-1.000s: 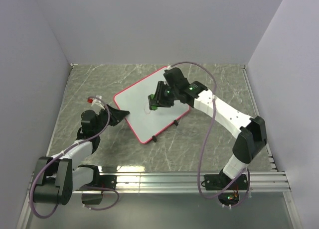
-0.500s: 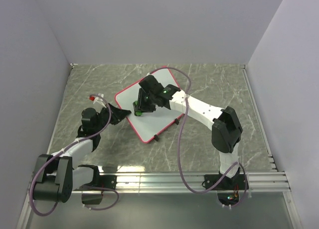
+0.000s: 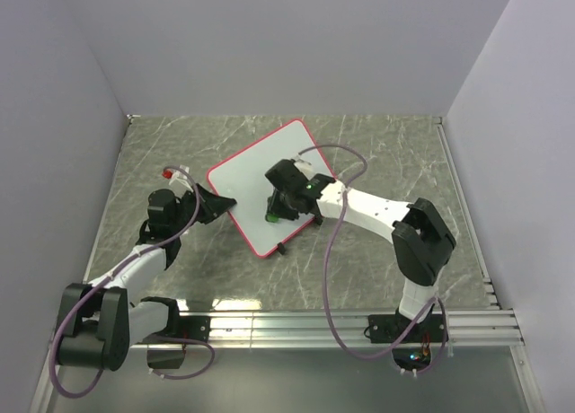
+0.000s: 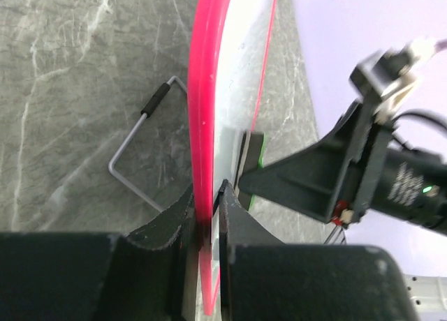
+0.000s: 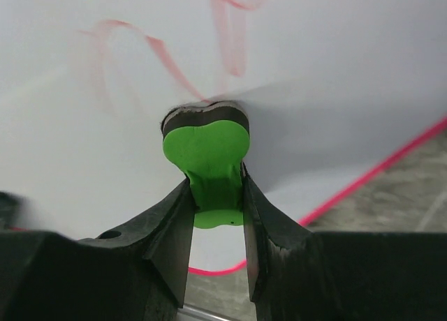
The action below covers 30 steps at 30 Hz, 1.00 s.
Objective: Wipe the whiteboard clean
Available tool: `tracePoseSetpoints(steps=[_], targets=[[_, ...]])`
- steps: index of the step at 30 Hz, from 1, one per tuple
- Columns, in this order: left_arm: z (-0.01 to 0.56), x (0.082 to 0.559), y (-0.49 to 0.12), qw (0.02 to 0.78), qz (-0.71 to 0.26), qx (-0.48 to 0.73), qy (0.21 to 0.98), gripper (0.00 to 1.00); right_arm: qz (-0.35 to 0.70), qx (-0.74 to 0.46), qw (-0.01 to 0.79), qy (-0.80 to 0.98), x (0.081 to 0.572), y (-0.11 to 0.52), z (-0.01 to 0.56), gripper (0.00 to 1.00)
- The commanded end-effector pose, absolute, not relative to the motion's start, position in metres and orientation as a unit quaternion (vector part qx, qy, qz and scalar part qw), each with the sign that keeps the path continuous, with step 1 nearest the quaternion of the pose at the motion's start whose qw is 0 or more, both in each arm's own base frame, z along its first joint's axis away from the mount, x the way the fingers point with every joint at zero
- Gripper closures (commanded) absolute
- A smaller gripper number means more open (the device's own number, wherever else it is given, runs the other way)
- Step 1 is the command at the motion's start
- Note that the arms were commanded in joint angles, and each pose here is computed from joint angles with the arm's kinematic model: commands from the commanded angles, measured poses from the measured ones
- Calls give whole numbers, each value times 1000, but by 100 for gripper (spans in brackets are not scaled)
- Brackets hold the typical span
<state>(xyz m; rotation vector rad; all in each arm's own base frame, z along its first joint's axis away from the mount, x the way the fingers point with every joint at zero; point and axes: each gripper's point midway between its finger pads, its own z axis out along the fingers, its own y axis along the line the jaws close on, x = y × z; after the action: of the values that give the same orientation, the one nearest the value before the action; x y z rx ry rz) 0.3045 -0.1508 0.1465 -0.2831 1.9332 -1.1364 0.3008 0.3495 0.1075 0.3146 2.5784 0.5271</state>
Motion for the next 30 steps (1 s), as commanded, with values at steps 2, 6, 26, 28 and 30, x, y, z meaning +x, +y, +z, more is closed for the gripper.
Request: tracePoseSetpoints(steps=[2,6,26,28,30], targets=[[144,306,-145,430,-425,-106,790,100,128,156,231,952,284,310,60,100],[146,306,-142,437,-416,-107,791,100,142,147,228,952,280,312,67,100],[134,291,-133,449,-349,-125,813,100,218,75,249,941,385,396,144,100],[130,290,-131,446,-345,-135,814,100,196,85,245,946,388,378,131,100],[128,293,-126,451,-329,-138,818,100,170,98,231,953,378,352,105,100]])
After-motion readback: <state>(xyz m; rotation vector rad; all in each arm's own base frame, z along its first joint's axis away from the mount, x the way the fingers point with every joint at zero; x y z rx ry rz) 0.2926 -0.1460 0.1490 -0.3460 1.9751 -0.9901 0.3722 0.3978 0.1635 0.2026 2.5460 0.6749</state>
